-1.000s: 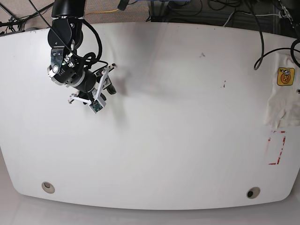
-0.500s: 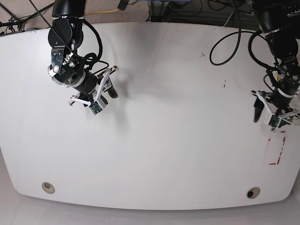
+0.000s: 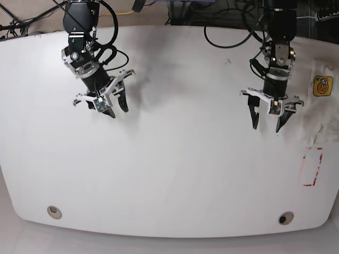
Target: Fold the T-shirt properly
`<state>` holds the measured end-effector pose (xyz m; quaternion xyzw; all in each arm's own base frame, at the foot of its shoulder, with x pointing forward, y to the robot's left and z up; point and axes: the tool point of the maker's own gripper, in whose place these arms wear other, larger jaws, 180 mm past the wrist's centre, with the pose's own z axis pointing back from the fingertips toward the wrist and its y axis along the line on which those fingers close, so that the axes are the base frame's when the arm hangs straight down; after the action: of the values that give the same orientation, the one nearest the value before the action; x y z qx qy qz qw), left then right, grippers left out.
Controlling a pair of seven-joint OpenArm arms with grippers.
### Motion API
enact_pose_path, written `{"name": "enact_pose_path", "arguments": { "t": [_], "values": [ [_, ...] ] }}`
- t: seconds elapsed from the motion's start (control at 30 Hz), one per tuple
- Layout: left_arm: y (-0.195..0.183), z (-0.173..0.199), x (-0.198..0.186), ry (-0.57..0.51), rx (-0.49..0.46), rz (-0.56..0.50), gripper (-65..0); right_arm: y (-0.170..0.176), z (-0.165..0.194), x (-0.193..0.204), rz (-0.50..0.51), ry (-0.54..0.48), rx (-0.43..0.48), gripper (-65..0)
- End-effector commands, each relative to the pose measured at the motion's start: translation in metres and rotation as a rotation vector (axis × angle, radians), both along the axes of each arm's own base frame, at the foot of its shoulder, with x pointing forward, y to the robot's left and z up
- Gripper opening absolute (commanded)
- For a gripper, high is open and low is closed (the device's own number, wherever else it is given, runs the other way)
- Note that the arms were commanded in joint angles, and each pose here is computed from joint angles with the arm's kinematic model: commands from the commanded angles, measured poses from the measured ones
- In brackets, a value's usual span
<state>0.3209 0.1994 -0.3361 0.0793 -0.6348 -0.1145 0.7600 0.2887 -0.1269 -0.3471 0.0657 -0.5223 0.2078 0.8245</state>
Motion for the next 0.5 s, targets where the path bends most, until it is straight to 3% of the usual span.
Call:
{"name": "enact_pose_path", "arguments": {
  "t": [0.0,0.27,0.47],
  "values": [
    [-0.009,0.018,-0.01,-0.059,-0.022,-0.005,-27.6,-0.012,0.01,-0.004,-0.053,-0.071,0.029,-42.5],
    [-0.038,0.006,-0.086,0.045,-0.076,-0.026,-27.6,-0.015,-0.006,-0.056,-0.105,-0.043,0.075,-42.5],
    [-0.047,-0.008,-0.152,0.181,-0.109,-0.002,-27.6,-0.011,-0.026,-0.118,-0.107,0.074,0.085,-42.5]
  ]
}}
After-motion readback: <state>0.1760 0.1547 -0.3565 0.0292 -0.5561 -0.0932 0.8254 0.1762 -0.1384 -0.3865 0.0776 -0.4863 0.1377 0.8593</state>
